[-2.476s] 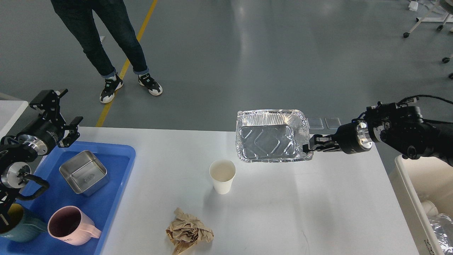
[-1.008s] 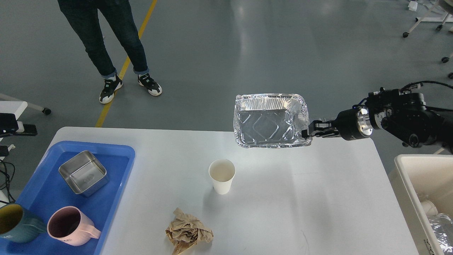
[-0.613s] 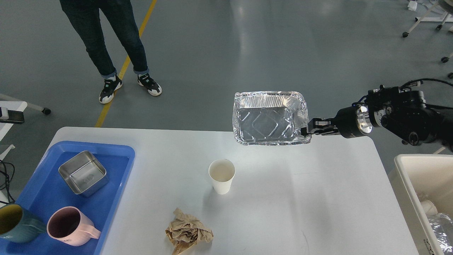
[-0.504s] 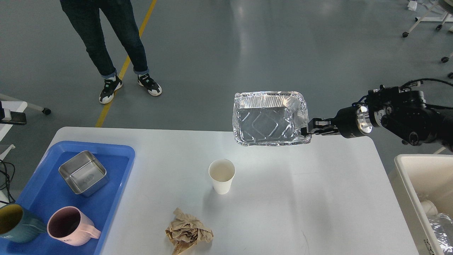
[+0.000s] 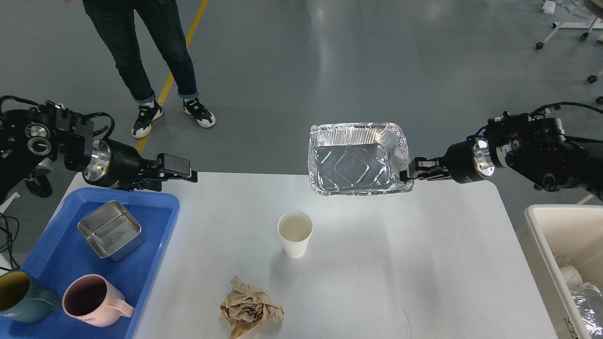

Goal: Tidy desktop
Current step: 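Reach the left gripper to the white paper cup and grasp it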

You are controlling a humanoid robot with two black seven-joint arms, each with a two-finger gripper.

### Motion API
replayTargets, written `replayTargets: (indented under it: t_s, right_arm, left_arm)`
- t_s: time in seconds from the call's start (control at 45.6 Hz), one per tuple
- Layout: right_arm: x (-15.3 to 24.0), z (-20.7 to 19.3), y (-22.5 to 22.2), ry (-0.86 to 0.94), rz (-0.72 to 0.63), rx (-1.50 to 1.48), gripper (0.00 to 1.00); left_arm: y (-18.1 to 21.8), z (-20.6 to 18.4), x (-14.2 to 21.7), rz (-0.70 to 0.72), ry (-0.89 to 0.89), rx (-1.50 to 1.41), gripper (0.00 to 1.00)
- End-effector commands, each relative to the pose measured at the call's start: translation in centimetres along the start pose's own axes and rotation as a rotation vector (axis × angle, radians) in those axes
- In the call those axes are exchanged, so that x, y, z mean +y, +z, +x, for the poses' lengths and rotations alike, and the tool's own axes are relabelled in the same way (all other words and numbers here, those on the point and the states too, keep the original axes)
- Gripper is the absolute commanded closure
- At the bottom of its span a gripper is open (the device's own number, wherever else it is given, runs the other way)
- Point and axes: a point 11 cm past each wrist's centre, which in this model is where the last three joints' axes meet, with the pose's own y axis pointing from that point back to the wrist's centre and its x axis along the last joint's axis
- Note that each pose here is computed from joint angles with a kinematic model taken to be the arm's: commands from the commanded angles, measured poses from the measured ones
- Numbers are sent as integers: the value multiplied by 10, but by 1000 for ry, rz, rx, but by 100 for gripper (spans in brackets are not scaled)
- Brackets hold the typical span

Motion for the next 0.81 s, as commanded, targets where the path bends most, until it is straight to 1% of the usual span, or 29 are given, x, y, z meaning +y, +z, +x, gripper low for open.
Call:
replayTargets:
  t_s: [0.0,0.11,0.307,0.635,0.789]
  right_arm:
    - [-4,-11,10,-48,-50,-30,100]
    - [-4,-19,23,-57,-78,-50,100]
    - [-5,-25,29,-65,-83,-67,100]
    - [0,-25,34,-55,-88,-73,100]
    - [0,-25,34,-55,-89,-75,100]
  left_arm:
    - [22,-12,-40,8,-57,-56,1]
    - [35,-20,-59,-11,-90,-60,1]
    - [47,-29,-81,-2,-123,-82,1]
    - [74,-28,-122,-6,-74,-46,1]
    - [81,-45,-139,7,-114,-71,1]
